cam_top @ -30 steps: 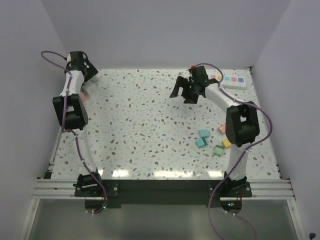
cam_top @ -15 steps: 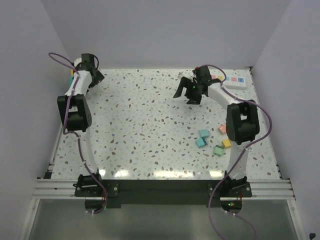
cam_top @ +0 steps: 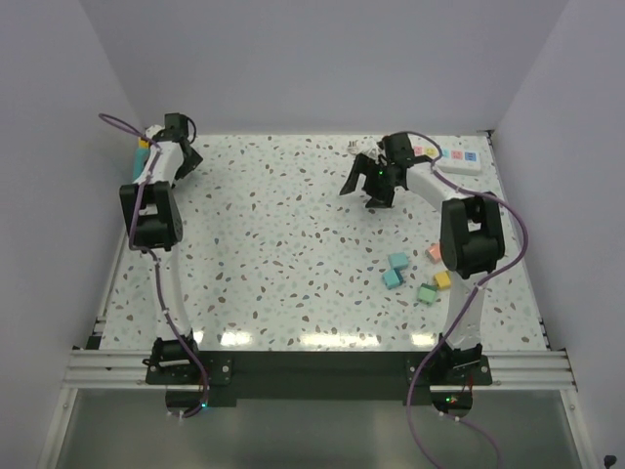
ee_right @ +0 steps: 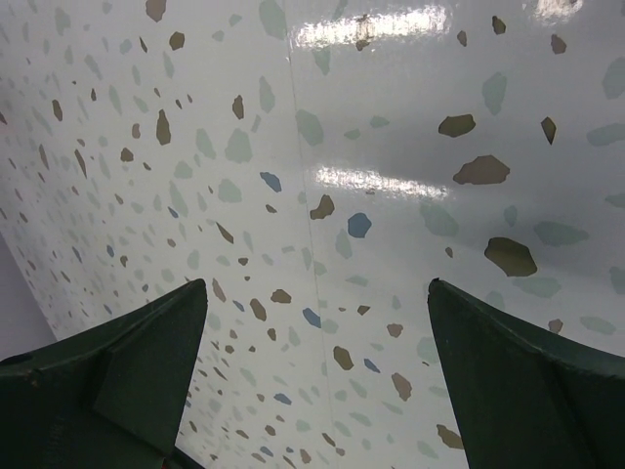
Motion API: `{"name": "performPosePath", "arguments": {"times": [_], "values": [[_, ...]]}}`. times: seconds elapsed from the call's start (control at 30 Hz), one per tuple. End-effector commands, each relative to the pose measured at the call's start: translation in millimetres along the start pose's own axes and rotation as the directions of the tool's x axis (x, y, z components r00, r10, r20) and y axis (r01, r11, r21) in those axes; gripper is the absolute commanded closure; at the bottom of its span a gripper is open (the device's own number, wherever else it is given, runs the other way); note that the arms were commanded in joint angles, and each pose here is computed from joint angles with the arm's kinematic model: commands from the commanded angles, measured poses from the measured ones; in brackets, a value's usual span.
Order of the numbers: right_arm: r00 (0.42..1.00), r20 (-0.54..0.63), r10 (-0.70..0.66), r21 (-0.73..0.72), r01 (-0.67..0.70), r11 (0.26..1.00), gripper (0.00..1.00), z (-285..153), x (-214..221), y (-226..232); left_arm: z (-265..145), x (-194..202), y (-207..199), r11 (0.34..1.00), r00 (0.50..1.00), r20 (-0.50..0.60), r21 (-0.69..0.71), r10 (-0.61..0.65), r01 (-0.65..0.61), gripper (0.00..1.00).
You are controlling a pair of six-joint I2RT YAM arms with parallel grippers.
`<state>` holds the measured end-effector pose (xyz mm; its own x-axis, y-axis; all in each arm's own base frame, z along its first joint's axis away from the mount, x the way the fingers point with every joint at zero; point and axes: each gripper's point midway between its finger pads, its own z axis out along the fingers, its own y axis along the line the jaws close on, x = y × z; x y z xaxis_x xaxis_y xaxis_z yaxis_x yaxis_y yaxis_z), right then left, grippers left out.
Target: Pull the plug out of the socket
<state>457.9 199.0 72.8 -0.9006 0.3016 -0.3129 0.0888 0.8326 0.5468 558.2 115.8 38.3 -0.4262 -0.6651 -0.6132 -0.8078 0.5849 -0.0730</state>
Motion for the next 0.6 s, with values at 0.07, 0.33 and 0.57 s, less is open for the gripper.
{"name": "performPosePath", "arguments": {"times": [0.07,0.33,0.57], "values": [[1.0,-0.004,0.008,-0.04,-0.008,0.999,0.02,-2.5,-2.0,3.2,6.2,-28.5,-1.6,0.998,0.993,0.103,-0.02,-0.06,0.063,0.14],[1.0,-0.013,0.012,-0.048,-0.012,0.999,0.04,1.3,-0.4,2.6,0.6,-41.0,-24.5,0.992,0.988,0.157,0.122,-0.01,-0.009,0.45],[1.0,-0.014,0.008,-0.045,-0.009,0.999,0.05,-0.6,1.0,2.2,-52.3,-2.2,-13.2,0.98,0.988,0.108,0.155,0.112,-0.128,0.71]]}}
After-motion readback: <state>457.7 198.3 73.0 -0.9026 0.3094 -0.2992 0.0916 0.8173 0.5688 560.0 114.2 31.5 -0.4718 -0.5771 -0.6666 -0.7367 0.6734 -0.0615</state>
